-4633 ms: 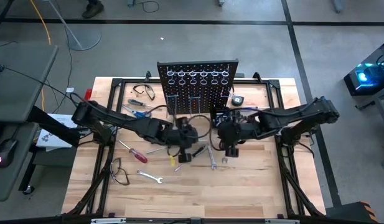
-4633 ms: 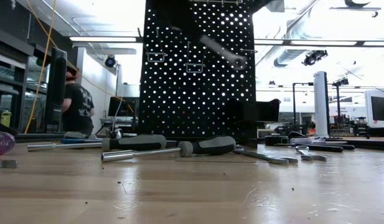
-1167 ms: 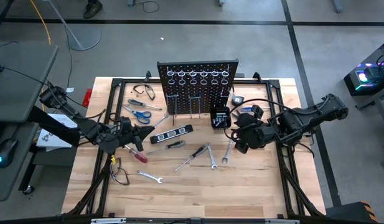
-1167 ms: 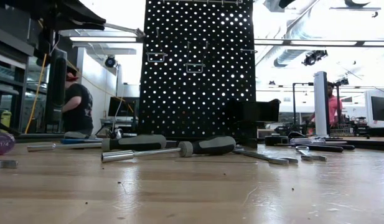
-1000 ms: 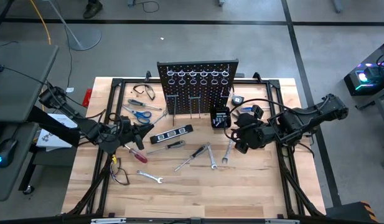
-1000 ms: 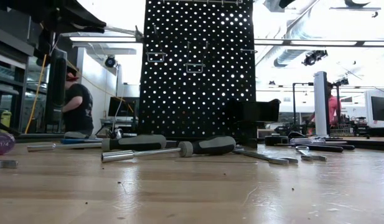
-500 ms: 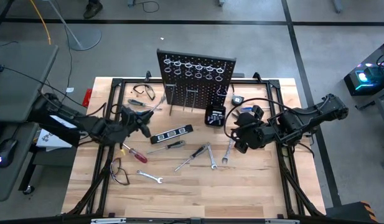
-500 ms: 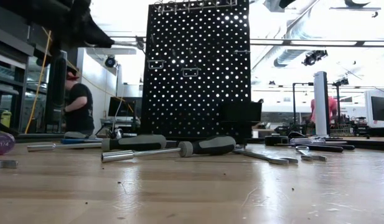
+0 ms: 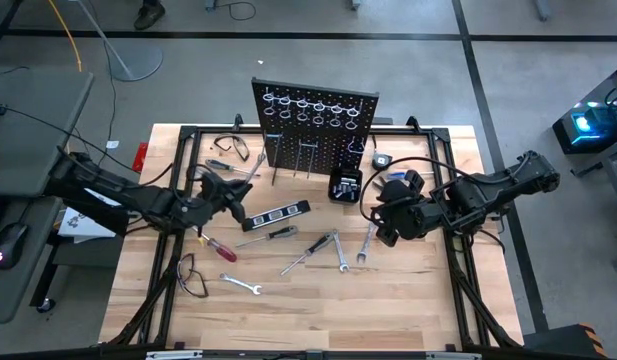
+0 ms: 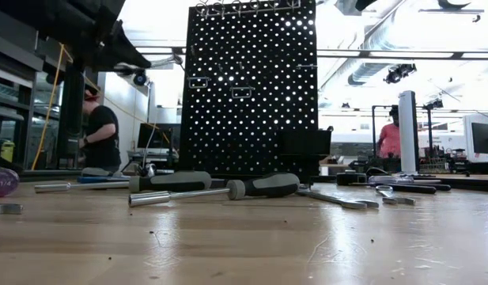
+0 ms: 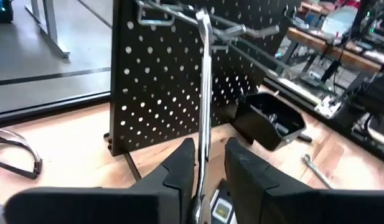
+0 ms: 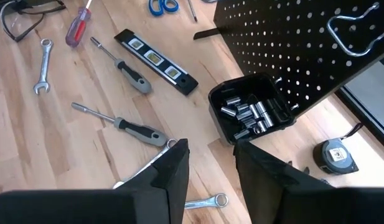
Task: Hang tools onto peg board
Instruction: Hang the silver wrench on the pegboard
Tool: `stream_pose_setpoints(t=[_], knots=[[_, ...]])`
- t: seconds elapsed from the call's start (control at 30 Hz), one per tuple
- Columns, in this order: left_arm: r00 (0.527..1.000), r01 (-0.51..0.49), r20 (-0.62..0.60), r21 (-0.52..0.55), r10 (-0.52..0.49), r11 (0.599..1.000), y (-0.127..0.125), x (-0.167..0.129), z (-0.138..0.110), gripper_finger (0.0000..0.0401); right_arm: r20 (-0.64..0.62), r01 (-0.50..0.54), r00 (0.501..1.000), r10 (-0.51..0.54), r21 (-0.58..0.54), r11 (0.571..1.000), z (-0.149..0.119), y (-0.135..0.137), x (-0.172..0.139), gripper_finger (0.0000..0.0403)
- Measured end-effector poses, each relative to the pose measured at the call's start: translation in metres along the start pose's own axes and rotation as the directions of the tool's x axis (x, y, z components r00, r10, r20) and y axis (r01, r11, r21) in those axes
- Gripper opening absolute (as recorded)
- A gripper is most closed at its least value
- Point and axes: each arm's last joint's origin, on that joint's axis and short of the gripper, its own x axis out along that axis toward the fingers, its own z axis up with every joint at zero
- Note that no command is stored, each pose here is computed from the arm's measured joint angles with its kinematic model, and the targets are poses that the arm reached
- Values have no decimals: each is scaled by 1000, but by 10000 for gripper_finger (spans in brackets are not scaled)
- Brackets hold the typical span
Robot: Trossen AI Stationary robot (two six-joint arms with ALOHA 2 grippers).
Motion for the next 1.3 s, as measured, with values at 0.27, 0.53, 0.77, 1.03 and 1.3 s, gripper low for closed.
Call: stream_pose_setpoints(t=[0.27, 0.53, 0.77, 1.03, 1.3], knots=[[995, -4, -97, -3, 4, 1000, 3, 2, -11, 145, -40, -34, 999, 33, -13, 999, -2, 1, 0, 124], [988, -23, -150, 53, 31, 998, 8, 1, -17, 193, -53, -28, 998, 26, -23, 999, -3, 0, 0, 124], [988, -29, -149, 12, 31, 999, 8, 1, -17, 207, -64, 80, 995, -75, 84, 993, -5, -9, 2, 124], [990, -16, -143, 0, 16, 1000, 7, 1, -15, 207, 0, 216, 976, -220, 170, 961, 10, -30, 14, 96], [998, -35, -52, 84, 39, 996, -1, 4, 10, 163, -74, 231, 972, -222, 159, 960, 18, -47, 24, 8]])
